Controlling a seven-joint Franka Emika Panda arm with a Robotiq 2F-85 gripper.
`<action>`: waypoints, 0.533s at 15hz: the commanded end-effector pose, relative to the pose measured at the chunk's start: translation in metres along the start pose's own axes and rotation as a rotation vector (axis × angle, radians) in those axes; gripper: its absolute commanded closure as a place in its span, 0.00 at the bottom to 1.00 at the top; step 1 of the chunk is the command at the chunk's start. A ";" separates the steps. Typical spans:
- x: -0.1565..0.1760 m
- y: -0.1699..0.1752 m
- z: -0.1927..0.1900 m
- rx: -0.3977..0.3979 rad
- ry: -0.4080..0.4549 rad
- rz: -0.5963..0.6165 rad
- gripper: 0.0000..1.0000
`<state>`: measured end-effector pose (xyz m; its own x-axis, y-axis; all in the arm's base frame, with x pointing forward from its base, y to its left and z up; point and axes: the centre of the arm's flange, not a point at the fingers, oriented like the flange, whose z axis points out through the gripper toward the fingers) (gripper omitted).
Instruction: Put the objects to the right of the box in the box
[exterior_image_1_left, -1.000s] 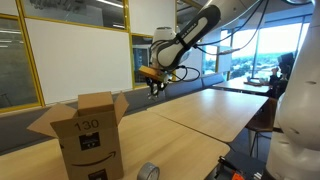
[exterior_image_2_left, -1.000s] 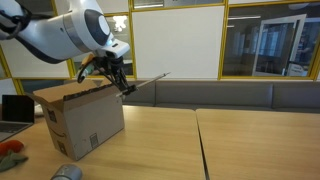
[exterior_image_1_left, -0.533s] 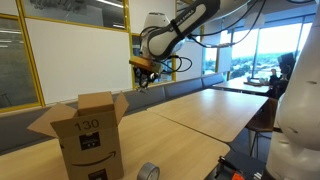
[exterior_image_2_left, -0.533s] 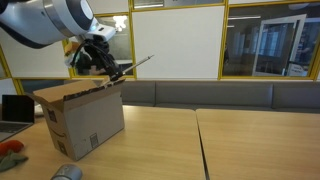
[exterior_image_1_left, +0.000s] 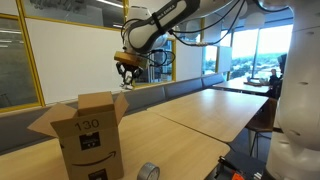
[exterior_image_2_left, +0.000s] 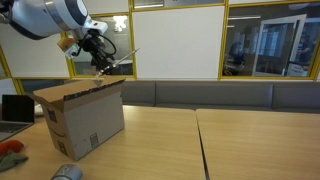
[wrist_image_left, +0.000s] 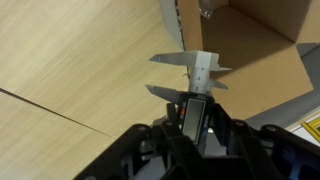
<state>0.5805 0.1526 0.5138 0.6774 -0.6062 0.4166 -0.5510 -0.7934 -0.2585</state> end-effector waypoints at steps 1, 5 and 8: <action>0.020 -0.052 0.007 0.025 -0.034 -0.095 0.81; 0.018 -0.086 0.025 0.063 -0.094 -0.189 0.81; 0.012 -0.104 0.038 0.113 -0.165 -0.261 0.81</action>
<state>0.6330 0.2088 0.5014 0.8187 -0.4412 0.3676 -0.3760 -0.8956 -0.2377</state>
